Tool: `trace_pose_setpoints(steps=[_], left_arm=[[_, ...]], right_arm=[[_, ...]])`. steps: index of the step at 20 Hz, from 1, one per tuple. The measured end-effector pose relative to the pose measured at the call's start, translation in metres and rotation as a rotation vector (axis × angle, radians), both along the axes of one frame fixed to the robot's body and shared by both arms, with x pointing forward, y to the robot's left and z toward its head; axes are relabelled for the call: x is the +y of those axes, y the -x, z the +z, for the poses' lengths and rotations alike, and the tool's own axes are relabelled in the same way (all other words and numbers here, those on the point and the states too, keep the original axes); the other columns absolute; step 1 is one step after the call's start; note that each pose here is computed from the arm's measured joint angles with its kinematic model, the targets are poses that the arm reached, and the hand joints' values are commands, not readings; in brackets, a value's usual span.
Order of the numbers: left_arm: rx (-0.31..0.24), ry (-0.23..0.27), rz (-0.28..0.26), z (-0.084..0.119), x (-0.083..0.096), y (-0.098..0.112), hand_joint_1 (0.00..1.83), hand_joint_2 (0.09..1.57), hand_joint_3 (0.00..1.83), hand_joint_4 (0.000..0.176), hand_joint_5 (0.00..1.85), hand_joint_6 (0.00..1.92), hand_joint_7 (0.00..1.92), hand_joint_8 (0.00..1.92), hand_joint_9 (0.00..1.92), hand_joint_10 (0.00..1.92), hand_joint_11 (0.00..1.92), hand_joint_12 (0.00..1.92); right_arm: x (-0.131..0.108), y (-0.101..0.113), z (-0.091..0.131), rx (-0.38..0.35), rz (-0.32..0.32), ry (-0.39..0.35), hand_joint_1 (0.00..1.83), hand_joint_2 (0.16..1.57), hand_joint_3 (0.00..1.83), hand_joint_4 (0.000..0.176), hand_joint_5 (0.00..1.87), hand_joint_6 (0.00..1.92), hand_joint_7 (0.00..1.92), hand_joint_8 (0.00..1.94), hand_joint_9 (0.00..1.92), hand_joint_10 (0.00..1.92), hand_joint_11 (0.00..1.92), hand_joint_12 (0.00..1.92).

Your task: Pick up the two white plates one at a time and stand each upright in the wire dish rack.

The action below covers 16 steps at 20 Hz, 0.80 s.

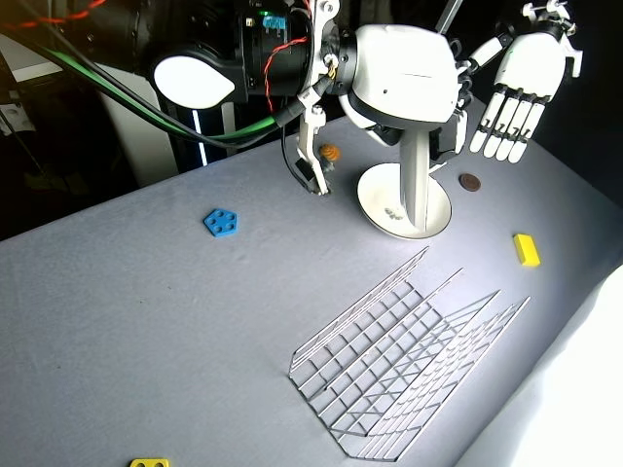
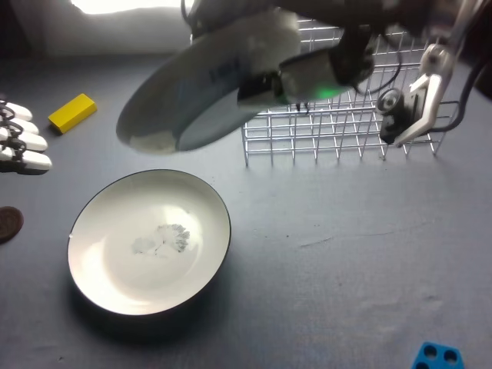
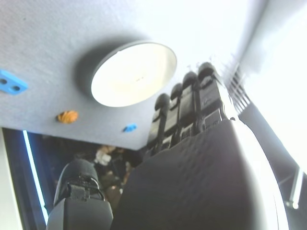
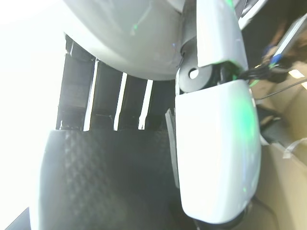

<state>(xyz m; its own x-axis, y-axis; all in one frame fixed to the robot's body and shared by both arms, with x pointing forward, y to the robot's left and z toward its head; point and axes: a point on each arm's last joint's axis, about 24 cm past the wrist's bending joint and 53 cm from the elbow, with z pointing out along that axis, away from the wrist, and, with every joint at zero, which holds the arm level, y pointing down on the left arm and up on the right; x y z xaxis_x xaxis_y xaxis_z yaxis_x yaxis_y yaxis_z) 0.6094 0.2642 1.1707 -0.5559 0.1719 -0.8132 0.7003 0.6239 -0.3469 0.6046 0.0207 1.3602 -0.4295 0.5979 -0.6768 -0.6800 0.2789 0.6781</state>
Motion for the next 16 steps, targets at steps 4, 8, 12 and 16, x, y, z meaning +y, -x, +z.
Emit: trace_pose_setpoints(steps=[4,8,12,16], left_arm=[[-0.016,0.012,-0.043,0.003,-0.018,0.003,0.0,1.06,0.0,0.0,0.06,0.01,0.03,0.01,0.01,0.0,0.0,0.0],[-0.03,0.007,-0.092,-0.002,-0.036,0.002,0.0,1.06,0.0,0.0,0.05,0.0,0.03,0.0,0.01,0.0,0.0,0.0],[-0.049,-0.005,-0.129,-0.007,-0.045,0.003,0.0,1.06,0.0,0.0,0.06,0.0,0.04,0.01,0.01,0.0,0.0,0.0],[-0.032,-0.026,-0.13,-0.016,-0.042,0.005,0.0,1.06,0.0,0.0,0.05,0.0,0.04,0.0,0.01,0.0,0.0,0.0]], right_arm=[[-0.013,-0.01,0.004,0.055,-0.023,-0.045,1.4,1.04,0.0,0.0,1.01,0.77,1.11,0.76,1.17,0.86,1.02,0.85],[-0.042,-0.032,0.007,0.164,-0.051,-0.15,1.39,1.05,0.0,0.0,1.0,0.88,1.13,0.71,1.13,0.84,1.05,0.81],[-0.063,-0.047,0.016,0.189,-0.087,-0.205,1.39,1.06,0.0,0.0,0.96,0.94,1.1,0.79,1.09,0.91,1.0,0.83],[-0.079,-0.062,0.01,0.275,-0.1,-0.248,1.26,1.07,0.0,0.0,0.98,0.92,1.18,0.74,1.22,0.37,1.0,0.87]])
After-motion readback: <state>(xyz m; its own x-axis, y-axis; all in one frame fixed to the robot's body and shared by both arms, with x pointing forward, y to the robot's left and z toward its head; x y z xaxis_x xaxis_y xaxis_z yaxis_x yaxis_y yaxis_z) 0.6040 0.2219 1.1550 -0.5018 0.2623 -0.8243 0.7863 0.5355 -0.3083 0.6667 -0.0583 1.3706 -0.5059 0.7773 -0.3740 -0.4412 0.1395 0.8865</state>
